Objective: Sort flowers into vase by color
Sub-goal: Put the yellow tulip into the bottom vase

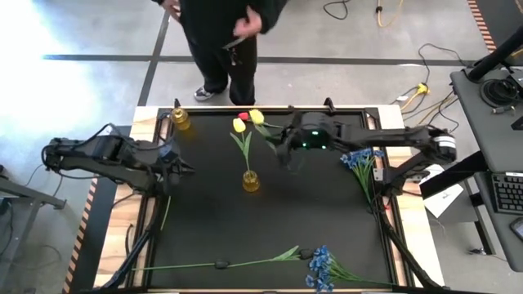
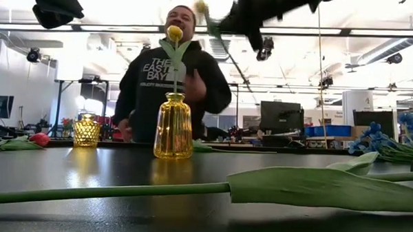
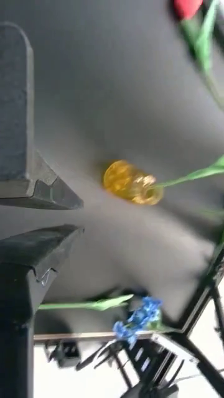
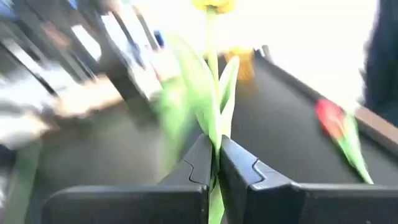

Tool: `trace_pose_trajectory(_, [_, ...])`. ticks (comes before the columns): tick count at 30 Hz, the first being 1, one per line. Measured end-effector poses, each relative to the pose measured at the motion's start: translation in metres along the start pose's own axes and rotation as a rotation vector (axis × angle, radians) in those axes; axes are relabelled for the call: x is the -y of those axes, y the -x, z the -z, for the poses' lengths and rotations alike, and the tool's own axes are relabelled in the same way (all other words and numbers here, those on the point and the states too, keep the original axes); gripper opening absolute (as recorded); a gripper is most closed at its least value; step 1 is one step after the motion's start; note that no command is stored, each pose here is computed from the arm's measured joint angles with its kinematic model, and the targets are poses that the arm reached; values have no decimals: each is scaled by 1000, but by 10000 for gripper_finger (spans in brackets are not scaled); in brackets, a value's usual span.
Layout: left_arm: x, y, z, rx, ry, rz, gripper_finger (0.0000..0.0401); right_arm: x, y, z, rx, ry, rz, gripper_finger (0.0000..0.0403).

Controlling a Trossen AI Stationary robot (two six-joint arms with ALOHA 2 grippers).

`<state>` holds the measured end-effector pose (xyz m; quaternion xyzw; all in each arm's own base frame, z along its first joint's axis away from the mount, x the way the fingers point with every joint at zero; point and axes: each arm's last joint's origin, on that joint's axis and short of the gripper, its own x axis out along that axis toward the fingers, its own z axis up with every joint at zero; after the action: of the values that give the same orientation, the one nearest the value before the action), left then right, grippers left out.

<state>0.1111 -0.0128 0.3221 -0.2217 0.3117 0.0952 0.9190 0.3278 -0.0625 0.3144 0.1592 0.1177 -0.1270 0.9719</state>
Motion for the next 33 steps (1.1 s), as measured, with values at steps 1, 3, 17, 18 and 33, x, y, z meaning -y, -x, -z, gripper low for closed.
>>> trace_pose_trajectory(1, [1, -3, 0, -21, 7, 7, 43, -6, 3, -4, 71, -9, -23, 10])
trace_pose_trajectory(3, [3, -7, 0, -57, 18, 27, 42, -18, 7, -8, 182, -13, -56, 10])
trace_pose_trajectory(17, [16, -26, 9, -286, 91, 87, 42, -47, -27, 7, 484, 25, -115, 11])
trace_pose_trajectory(18, [15, -27, 11, -308, 103, 73, 42, -47, -32, 11, 478, 25, -113, 11])
trace_pose_trajectory(33, [-6, -41, 45, -477, 351, -229, 53, -40, -62, 46, 339, 69, -75, 13])
